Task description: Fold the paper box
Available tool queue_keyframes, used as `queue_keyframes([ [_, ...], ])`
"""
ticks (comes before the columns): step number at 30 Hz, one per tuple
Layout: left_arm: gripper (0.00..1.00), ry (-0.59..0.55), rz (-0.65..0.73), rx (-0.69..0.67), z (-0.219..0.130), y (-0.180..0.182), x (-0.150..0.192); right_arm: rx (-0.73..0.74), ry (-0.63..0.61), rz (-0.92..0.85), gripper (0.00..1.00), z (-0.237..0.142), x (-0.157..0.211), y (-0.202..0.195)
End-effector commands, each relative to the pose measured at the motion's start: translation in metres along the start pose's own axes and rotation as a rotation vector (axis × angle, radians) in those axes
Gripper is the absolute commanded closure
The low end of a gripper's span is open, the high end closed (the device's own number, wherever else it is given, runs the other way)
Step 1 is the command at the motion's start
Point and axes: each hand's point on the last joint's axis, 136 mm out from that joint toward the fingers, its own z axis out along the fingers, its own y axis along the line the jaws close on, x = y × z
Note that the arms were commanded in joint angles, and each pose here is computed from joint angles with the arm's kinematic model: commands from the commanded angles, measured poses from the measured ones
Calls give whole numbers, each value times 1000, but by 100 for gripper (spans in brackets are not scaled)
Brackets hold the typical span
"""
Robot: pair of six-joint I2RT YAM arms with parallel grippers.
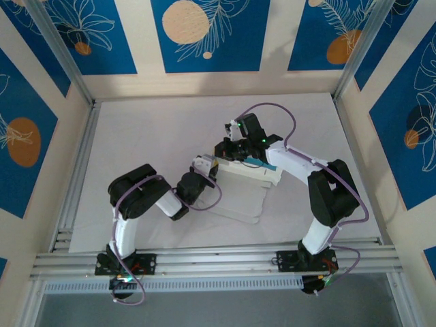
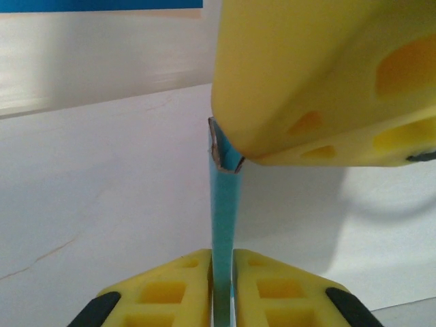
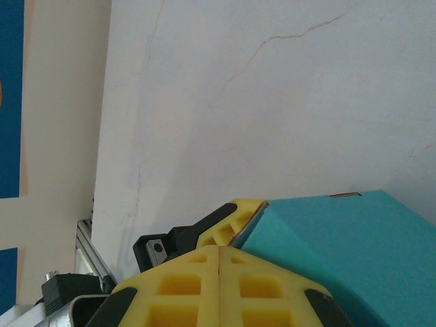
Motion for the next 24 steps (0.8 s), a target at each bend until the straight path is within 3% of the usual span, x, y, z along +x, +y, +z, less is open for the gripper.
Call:
queue_keyframes([
  [1,88,-11,11,32,6,-5,0,-10,9,13,100,-7,4,10],
  [7,100,-4,21,-26,7,4,5,-12,21,11,100,-3,7,12],
  [20,100,-12,123,-117,5,-6,5,2,18,33,100,-1,11,16],
  [24,100,4,138,-146,2,0,11,18,-30,24,83,-21,2,18],
])
